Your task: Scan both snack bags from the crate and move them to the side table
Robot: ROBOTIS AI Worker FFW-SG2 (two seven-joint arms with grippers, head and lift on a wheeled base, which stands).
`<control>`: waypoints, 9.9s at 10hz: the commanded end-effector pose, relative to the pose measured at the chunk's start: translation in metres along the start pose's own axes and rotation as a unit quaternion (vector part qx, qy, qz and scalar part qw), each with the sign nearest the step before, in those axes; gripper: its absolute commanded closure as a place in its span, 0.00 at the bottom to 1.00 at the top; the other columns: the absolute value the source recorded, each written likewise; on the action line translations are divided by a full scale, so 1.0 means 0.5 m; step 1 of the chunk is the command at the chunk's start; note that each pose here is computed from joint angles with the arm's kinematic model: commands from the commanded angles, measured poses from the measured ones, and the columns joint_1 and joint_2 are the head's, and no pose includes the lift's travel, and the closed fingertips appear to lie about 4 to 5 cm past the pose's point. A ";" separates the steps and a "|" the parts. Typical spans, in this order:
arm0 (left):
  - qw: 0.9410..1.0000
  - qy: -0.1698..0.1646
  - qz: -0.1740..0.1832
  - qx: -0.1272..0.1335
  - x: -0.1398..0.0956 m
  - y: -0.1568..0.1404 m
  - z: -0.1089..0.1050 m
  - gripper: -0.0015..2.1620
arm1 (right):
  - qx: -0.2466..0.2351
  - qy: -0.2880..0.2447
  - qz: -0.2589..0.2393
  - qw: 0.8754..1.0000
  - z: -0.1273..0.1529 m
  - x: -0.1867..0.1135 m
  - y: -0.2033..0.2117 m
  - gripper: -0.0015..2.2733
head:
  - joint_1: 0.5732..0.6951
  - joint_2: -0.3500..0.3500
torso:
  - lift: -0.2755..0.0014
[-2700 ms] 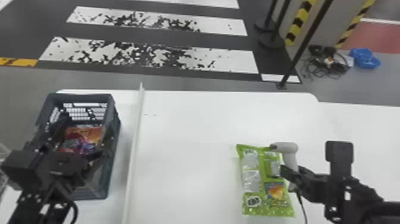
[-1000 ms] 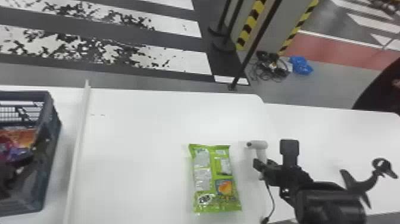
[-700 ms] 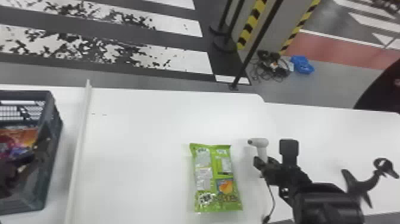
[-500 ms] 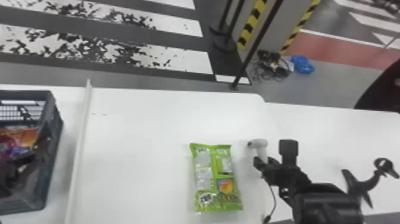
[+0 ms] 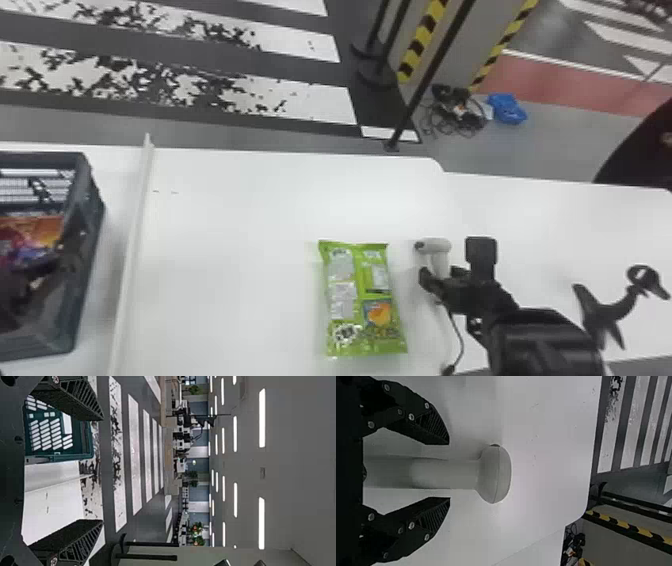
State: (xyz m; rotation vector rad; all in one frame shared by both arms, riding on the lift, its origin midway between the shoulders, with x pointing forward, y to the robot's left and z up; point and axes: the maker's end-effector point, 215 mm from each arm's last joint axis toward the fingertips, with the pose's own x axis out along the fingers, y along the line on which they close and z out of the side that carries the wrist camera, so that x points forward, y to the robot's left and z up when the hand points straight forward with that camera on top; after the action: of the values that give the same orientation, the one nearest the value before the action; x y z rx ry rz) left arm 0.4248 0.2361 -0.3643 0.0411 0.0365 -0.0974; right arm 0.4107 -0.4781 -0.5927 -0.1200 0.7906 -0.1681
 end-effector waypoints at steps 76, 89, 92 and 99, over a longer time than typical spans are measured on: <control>1.000 -0.020 0.012 0.018 -0.041 0.051 0.038 0.03 | 0.263 -0.066 -0.327 0.905 0.104 -0.030 -0.537 0.01 | 1.00 0.00 | 0.89; 0.999 -0.035 0.029 0.008 -0.033 0.042 0.065 0.03 | 0.133 -0.345 -0.026 0.929 0.390 -0.259 0.178 0.03 | 1.00 0.22 | 0.89; 0.999 -0.017 0.038 -0.001 -0.033 0.040 0.057 0.03 | 0.099 -0.363 0.023 0.926 0.395 -0.320 0.339 0.03 | 1.00 0.38 | 0.89; 0.998 0.008 0.064 -0.014 -0.044 0.106 0.046 0.03 | 0.100 -0.367 0.040 0.924 0.378 -0.365 0.387 0.03 | 1.00 0.55 | 0.89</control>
State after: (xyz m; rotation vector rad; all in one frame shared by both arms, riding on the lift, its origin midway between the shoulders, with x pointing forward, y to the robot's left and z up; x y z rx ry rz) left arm 0.4082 0.2844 -0.3382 0.0114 0.0483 0.0260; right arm 0.4411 -0.2454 -0.3660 0.0496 0.0227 -0.1126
